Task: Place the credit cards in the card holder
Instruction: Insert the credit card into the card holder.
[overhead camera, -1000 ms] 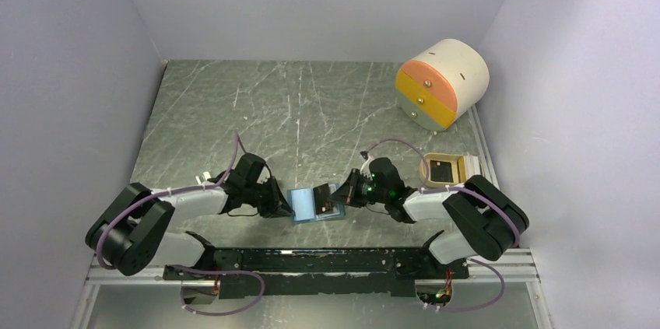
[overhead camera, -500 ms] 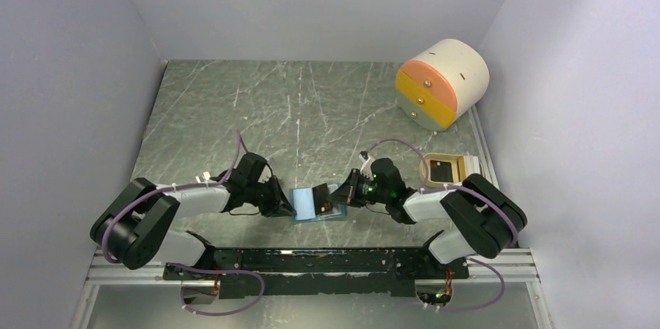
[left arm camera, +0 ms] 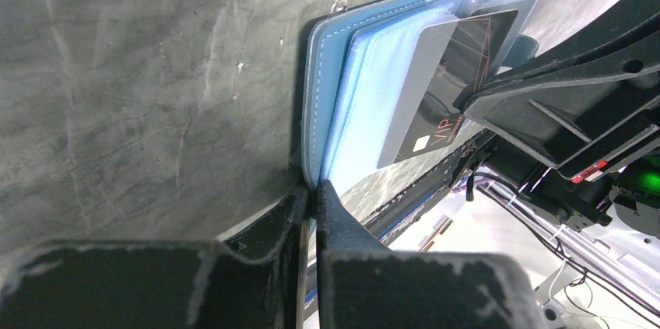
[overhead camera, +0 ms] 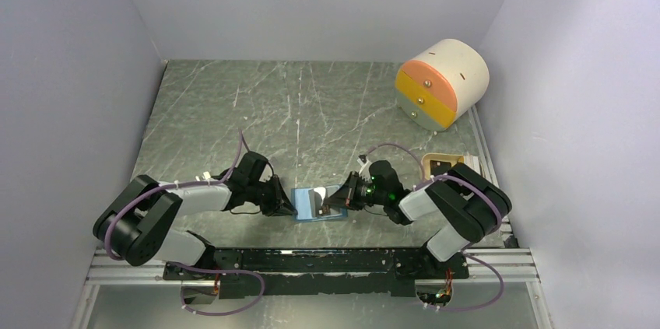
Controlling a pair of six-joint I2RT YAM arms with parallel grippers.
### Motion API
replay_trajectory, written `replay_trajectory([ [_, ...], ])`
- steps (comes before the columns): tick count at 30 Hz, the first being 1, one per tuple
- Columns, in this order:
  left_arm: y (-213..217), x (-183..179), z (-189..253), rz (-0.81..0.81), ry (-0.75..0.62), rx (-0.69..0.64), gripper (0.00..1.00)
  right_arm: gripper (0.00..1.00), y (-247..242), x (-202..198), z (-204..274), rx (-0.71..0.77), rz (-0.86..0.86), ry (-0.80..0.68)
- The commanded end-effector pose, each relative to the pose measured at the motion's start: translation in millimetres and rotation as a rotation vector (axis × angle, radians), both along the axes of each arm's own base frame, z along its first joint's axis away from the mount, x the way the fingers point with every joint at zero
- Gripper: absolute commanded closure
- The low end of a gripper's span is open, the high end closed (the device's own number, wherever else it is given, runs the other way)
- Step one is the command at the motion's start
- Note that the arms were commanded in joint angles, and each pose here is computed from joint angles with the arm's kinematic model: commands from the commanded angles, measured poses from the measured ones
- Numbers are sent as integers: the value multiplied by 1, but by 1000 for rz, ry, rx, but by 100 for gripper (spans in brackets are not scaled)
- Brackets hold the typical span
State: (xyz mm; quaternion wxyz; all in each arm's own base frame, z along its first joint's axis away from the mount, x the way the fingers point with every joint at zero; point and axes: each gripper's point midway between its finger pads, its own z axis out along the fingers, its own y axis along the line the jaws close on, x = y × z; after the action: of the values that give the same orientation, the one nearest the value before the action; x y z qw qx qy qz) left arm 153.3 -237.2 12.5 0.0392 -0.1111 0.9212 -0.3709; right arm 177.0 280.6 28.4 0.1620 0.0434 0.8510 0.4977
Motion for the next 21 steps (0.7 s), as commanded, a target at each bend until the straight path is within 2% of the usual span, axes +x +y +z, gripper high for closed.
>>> replay_trajectory([
  [1, -2, 6, 6, -6, -39, -5, 91, 100, 4, 3, -2, 9, -6, 9],
  [6, -8, 6, 14, -3, -42, -53, 91, 100, 14, 4, -2, 9, 3, 20],
  [10, -10, 8, 18, -4, -46, -64, 91, 87, 19, 3, -6, -55, 26, 12],
  [14, -11, 8, 18, -6, -48, -67, 91, 69, 10, 4, -14, -178, 39, 7],
  [17, -10, 7, 17, -6, -47, -68, 91, 63, 1, 5, -15, -246, 37, -7],
  [21, -10, 7, 17, -4, -48, -70, 91, 62, 1, 10, -7, -265, 35, -40],
])
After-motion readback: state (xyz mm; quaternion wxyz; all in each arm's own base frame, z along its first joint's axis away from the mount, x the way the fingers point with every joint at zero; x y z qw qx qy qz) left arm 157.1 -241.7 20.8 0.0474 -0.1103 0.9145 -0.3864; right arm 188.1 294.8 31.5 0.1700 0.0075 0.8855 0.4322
